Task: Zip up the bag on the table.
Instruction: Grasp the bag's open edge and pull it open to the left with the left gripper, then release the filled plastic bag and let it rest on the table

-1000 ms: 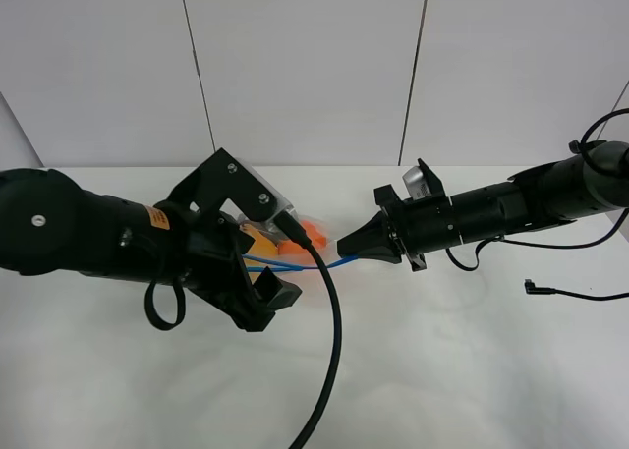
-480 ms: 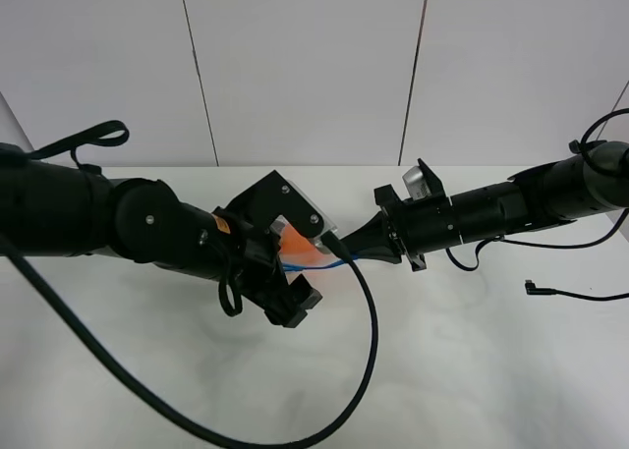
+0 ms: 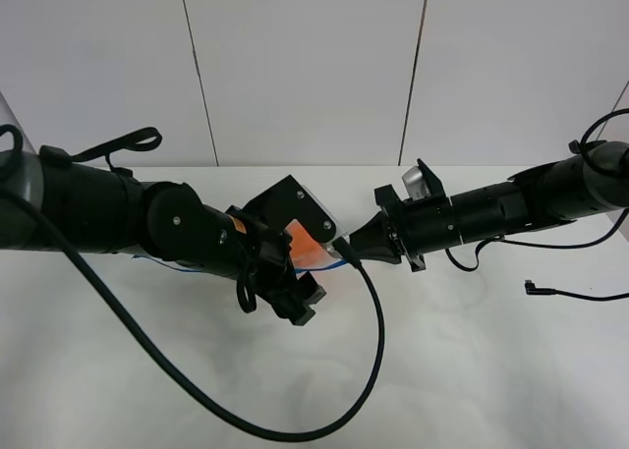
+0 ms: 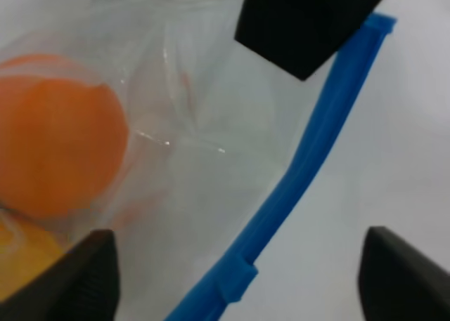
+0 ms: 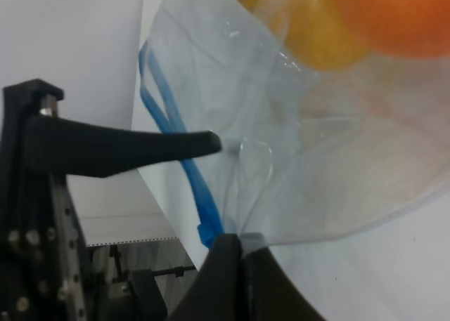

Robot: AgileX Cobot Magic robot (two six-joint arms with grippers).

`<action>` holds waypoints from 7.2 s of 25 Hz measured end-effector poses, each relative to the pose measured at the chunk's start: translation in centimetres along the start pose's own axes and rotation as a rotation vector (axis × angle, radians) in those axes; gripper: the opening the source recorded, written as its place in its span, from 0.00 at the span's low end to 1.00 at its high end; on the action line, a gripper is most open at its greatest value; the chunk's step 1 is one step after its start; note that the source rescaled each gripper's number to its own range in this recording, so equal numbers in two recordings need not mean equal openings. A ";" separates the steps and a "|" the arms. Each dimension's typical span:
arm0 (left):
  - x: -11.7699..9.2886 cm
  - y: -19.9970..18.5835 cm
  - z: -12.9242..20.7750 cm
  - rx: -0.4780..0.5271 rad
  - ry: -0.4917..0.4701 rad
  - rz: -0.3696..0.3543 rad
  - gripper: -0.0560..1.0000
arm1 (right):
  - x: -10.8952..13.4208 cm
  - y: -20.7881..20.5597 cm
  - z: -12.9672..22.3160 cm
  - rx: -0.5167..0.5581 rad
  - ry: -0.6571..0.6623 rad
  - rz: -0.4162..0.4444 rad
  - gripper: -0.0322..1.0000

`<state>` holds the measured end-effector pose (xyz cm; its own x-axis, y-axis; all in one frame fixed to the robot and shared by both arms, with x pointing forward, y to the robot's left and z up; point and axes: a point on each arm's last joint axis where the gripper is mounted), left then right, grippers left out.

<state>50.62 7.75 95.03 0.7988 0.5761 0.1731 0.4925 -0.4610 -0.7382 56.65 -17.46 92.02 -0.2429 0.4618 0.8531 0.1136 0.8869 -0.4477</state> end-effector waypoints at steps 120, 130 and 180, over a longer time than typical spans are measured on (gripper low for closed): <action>17.2 -5.0 10.1 0.245 -0.637 -0.436 0.89 | -0.6 0.0 0.2 0.028 -0.035 0.069 0.03; 19.8 -7.7 13.8 0.338 -0.940 -0.541 0.89 | -0.9 -0.1 0.2 0.027 -0.042 0.098 0.03; 2.2 -33.9 8.6 -0.287 -0.824 -0.665 0.89 | -1.3 -0.1 0.5 0.063 -0.056 0.141 0.03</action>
<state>32.72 30.43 114.82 -0.0796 0.9930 -0.0870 0.8872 0.0308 -0.4604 56.42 -18.14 90.85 -0.2824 0.5788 0.7650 0.0903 0.8099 -0.5795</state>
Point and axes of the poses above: a point on each arm's last joint axis where the gripper is mounted, y pointing out along that axis toward the gripper, x along the wrist's bending axis when the last joint is at zero, z = x × y
